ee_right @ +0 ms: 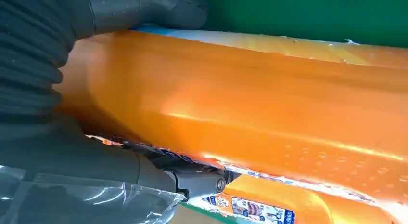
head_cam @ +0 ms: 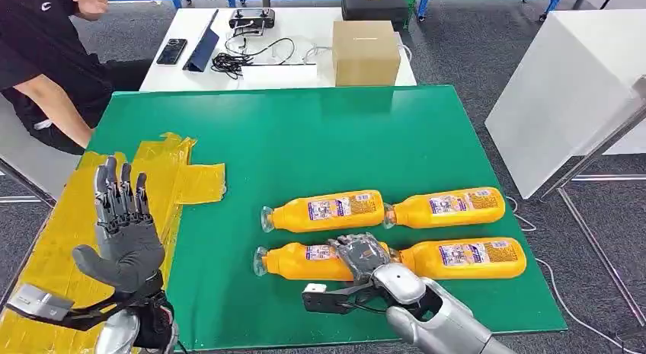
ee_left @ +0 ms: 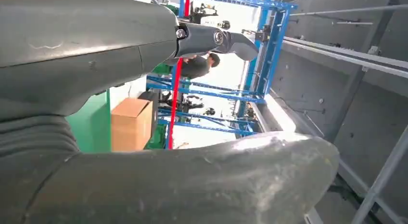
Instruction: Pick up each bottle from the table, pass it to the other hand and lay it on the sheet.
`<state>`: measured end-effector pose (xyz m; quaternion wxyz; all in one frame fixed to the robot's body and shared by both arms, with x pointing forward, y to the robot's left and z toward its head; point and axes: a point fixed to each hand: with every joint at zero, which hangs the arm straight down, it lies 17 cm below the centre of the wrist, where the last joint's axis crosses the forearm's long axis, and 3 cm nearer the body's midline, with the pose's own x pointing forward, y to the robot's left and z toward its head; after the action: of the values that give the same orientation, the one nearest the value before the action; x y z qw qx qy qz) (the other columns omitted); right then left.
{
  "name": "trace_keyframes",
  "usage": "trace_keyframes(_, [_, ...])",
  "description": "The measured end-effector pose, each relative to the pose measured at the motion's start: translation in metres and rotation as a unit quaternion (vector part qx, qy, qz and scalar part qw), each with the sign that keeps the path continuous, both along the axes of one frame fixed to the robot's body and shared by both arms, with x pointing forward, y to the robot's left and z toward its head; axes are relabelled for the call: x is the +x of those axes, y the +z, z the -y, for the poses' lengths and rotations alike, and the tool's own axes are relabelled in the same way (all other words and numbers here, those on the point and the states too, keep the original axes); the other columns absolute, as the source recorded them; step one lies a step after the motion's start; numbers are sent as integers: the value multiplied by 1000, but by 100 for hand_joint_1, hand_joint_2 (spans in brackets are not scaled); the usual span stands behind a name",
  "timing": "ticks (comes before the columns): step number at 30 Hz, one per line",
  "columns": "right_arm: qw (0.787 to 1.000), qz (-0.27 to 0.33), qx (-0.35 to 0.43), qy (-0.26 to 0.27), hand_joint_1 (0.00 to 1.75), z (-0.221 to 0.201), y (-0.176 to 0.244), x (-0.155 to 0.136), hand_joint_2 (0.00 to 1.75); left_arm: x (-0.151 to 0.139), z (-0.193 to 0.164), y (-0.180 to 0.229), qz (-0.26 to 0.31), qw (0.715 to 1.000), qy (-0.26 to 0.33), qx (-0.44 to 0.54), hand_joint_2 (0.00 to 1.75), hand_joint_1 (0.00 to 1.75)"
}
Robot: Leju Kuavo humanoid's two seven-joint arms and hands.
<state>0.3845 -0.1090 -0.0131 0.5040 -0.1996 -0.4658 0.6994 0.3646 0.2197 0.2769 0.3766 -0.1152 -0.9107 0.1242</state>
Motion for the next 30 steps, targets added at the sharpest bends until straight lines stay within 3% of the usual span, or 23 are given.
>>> trace_keyframes(8, [999, 0, 32, -11, 175, -4, 4, 1, 175, 2, -1, 0, -3, 1000, -2, -2, 0, 0])
trace_keyframes(11, [991, 4, 129, -44, 175, -14, 21, 5, 175, 8, 1, -7, -27, 999, -27, -26, 0, 0])
trace_keyframes(14, [954, 10, 291, -74, 175, -32, 56, -2, 175, 14, 10, -20, -63, 993, -79, -63, 0, 0])
trace_keyframes(15, [937, 11, 342, -77, 175, -38, 69, -10, 175, 14, 14, -25, -73, 990, -95, -70, 175, 0])
trace_keyframes(18, [885, 45, 456, -90, 175, -41, 114, -15, 175, 13, 28, -43, -106, 979, -147, -93, 175, 0])
trace_keyframes(21, [850, 73, 510, -111, 175, -32, 138, -19, 175, 9, 42, -53, -127, 972, -174, -95, 175, 0])
trace_keyframes(30, [794, 120, 574, -162, 175, -7, 170, -19, 175, 7, 64, -68, -167, 962, -199, -85, 175, 0])
